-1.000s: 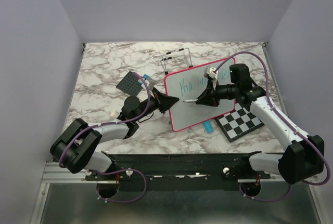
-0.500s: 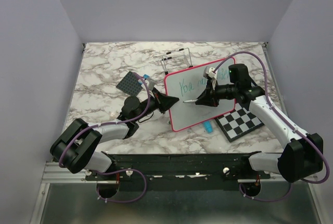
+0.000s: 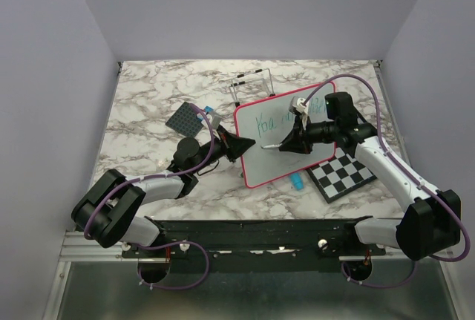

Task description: Write a sentence on the whiteboard

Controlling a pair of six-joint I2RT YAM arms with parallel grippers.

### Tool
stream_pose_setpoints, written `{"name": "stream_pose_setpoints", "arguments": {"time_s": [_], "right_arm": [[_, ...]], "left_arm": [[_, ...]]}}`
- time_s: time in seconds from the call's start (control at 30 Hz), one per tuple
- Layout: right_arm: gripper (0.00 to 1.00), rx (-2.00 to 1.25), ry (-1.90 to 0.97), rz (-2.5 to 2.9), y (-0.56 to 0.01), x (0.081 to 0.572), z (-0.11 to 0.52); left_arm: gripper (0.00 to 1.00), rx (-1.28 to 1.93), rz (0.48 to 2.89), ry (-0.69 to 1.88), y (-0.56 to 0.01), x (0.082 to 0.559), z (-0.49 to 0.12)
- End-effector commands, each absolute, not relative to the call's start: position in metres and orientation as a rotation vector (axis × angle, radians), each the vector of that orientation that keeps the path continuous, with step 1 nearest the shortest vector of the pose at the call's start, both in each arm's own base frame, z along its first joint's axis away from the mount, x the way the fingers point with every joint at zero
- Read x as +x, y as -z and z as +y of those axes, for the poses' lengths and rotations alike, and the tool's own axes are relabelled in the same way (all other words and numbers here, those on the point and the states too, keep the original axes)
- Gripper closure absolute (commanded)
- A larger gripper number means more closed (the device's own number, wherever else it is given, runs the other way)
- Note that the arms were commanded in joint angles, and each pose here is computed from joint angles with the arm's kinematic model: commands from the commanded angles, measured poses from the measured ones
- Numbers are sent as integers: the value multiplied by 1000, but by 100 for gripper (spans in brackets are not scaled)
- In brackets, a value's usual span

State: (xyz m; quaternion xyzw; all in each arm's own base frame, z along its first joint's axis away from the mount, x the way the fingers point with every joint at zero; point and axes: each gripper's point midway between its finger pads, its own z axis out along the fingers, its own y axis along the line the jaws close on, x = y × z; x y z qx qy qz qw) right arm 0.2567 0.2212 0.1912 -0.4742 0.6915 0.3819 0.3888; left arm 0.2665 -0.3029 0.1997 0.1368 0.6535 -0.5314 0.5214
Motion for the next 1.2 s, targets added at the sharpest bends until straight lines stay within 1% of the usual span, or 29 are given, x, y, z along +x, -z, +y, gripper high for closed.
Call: {"name": "stream_pose_setpoints", "arguments": {"time_s": [0.0,0.27,0.63,1.17], "right_arm": [[99,-1235,-928,1831,-174,251,213],[99,-1265,-942,1860,-163,240,209],[99,-1232,-964,1760,-200,249,219],[99,-1182,-1014,1759,-204,259,228]], "left_arm": [[100,386,1619,1218,-177,264,-304],[100,390,1618,1219,-176,264,-305],[100,390,1622,1221,-175,264,-305],[100,390,1624,1223,-174,264,-305]]}}
